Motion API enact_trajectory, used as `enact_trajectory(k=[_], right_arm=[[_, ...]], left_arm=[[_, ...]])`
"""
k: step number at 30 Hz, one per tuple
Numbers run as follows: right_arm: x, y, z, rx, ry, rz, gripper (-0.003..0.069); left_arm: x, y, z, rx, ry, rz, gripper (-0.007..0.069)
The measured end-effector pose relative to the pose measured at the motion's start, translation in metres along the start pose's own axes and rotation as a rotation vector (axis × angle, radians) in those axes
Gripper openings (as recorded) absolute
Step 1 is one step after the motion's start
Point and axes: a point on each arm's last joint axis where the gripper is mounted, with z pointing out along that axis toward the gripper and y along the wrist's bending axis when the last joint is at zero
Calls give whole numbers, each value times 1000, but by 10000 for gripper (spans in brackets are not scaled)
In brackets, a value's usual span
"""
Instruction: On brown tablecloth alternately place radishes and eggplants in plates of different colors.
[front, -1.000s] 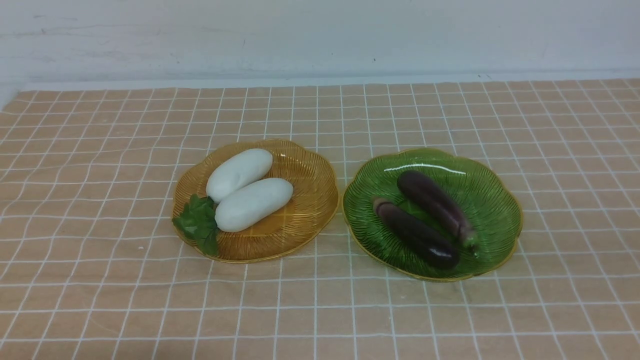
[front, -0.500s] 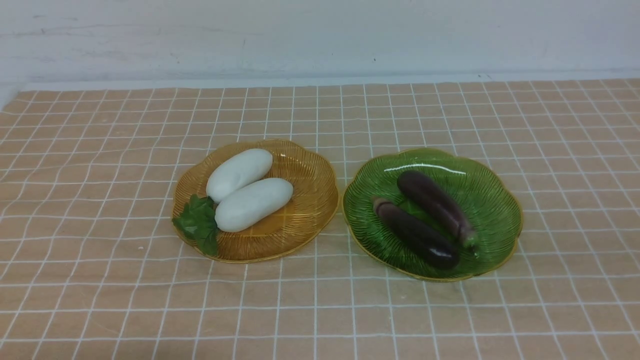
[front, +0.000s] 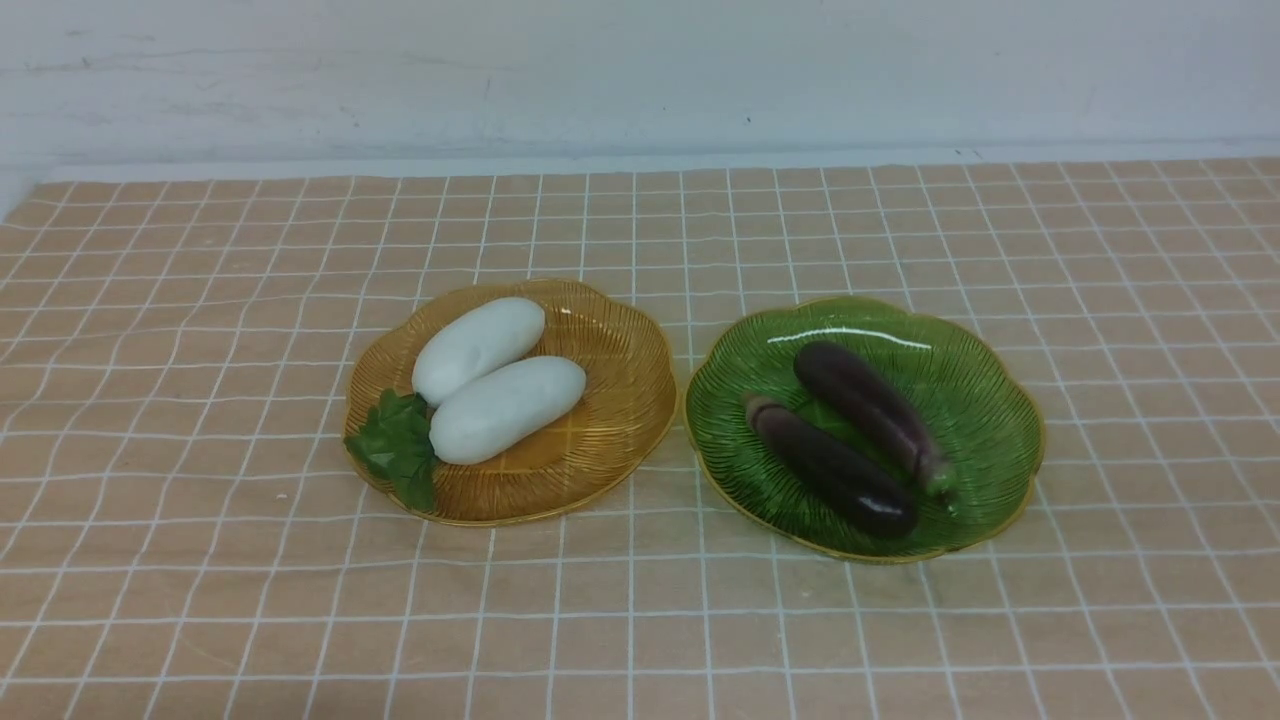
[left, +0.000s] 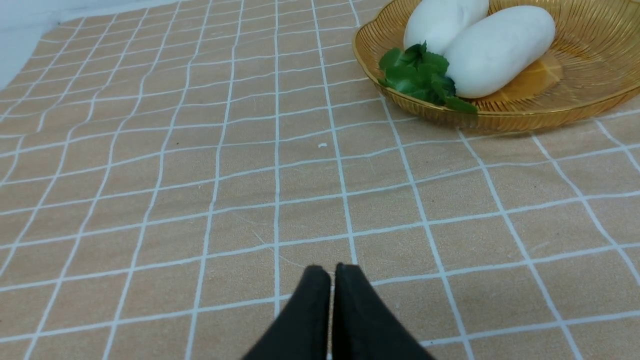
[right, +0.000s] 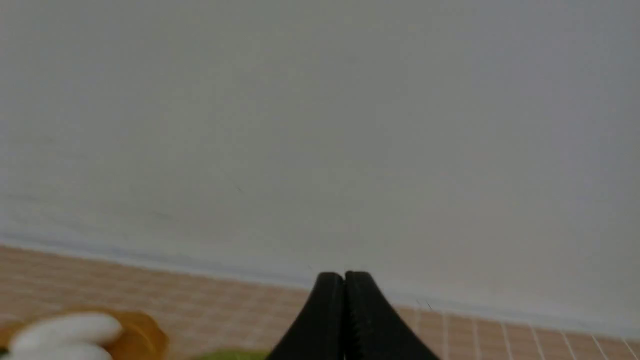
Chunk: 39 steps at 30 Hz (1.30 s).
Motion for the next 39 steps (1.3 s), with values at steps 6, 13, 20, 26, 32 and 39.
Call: enact_trajectory(k=[6,13,20,26,32,39], right_arm=[[76,-2,6,116,185,1,-15],[118,-4,4,176,267,13,-15],[118,-4,4,177,266,14,-15],[118,-4,4,177,265,14,-15],[118,-4,4,177,264,14,-15],[118,-4,4,177,264,14,-15]], left_arm=[[0,0,0,0,0,0,-3],[0,0,0,0,-2,1,-3],[0,0,0,0,-2,1,-3],[0,0,0,0,-2,1,-3],[0,0,0,0,-2,1,-3],[0,0,0,0,-2,2,-3]])
